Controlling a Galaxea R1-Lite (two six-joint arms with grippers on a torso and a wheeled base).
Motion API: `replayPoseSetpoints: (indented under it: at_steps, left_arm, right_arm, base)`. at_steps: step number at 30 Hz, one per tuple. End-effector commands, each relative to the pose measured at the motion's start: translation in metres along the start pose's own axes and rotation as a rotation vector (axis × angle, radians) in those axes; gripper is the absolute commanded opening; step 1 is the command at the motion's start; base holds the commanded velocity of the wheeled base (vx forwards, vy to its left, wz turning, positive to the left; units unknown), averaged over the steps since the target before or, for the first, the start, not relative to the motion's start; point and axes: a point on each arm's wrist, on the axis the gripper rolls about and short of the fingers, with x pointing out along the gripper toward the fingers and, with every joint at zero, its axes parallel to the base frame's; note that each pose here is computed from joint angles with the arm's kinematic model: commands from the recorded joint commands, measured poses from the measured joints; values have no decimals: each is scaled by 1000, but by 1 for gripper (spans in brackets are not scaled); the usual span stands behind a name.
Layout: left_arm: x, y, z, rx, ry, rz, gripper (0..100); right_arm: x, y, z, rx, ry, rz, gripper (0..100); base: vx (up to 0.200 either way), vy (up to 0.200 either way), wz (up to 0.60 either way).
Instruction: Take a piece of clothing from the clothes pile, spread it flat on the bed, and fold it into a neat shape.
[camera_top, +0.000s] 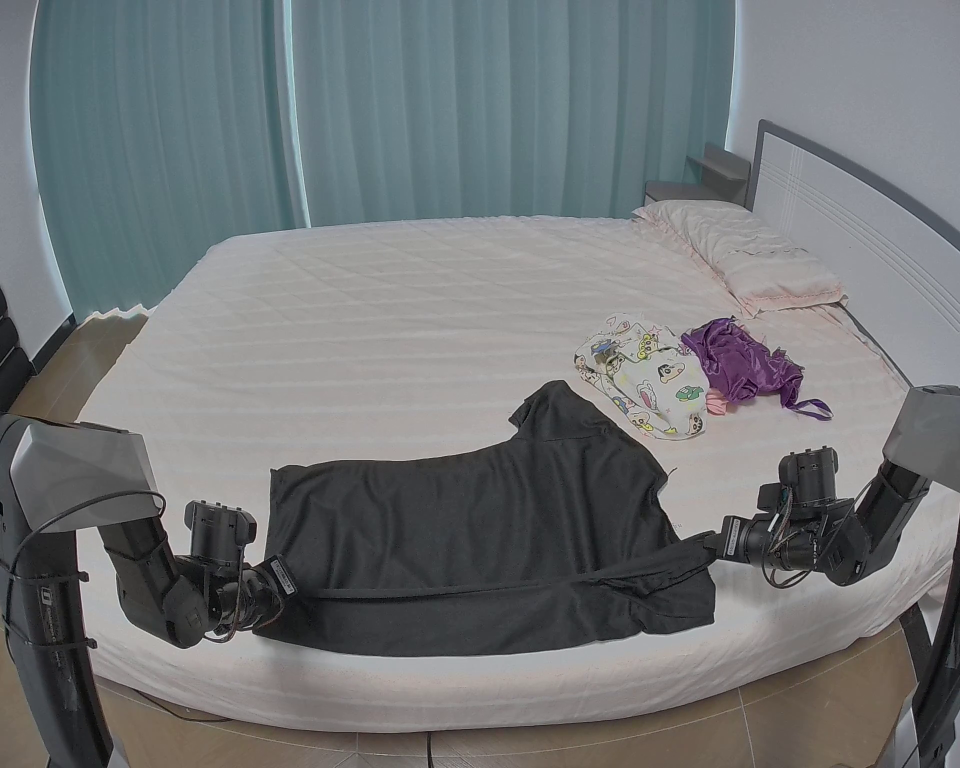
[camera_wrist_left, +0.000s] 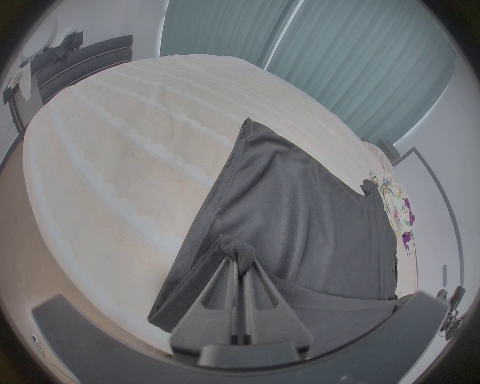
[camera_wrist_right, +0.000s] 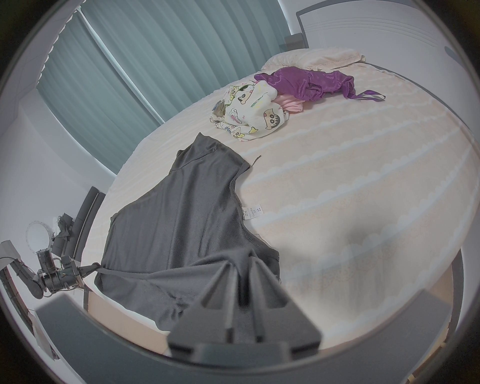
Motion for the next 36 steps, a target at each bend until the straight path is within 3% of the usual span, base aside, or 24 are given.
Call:
replayPoseSetpoints:
  at_steps: [1,10,13,14,15,17,20,21,22,23,26,32,36]
  left_arm:
    - [7,3,-2,-12,-6,3,100]
    - [12,18,10,-58,-41,37,100]
    - [4,21,18,-100,-67,30,100]
    - [0,21,21,-118,-76,18,100]
    - [-3,21,24,-131,-84,11,100]
    - [-10,21,28,-153,-81,-18,100]
    - [-24,25,30,-172,-34,-89,100]
    - [-31,29,29,-182,19,-147,100]
    - [-31,29,29,-182,19,-147,100]
    - [-36,33,26,-190,79,-207,100]
    - [-35,35,24,-194,93,-206,100]
    - [-31,36,20,-213,111,-196,100]
    - [-31,36,19,-213,113,-196,100]
  right_arm:
    - [13,-4,-9,21,16,1,100]
    - [19,2,-6,127,-63,43,100]
    - [15,9,3,248,-88,77,100]
    - [15,9,3,248,-88,77,100]
    - [18,18,10,329,-103,103,100]
    - [19,22,15,385,-115,115,100]
    - [16,26,14,395,-91,108,100]
    - [12,30,14,400,-74,99,100]
    - [12,30,14,400,-74,99,100]
    - [11,35,15,423,-55,99,100]
    - [15,44,8,463,-20,103,100]
    - [28,47,-9,459,55,70,100]
    - [31,45,-11,461,50,45,100]
  base:
    - [0,0,0]
    - [0,0,0]
    - [0,0,0]
    - [0,0,0]
    - [0,0,0]
    - [0,0,0]
    - [0,0,0]
    - [0,0,0]
    - [0,0,0]
    - [0,0,0]
    - [0,0,0]
    - [0,0,0]
    - [0,0,0]
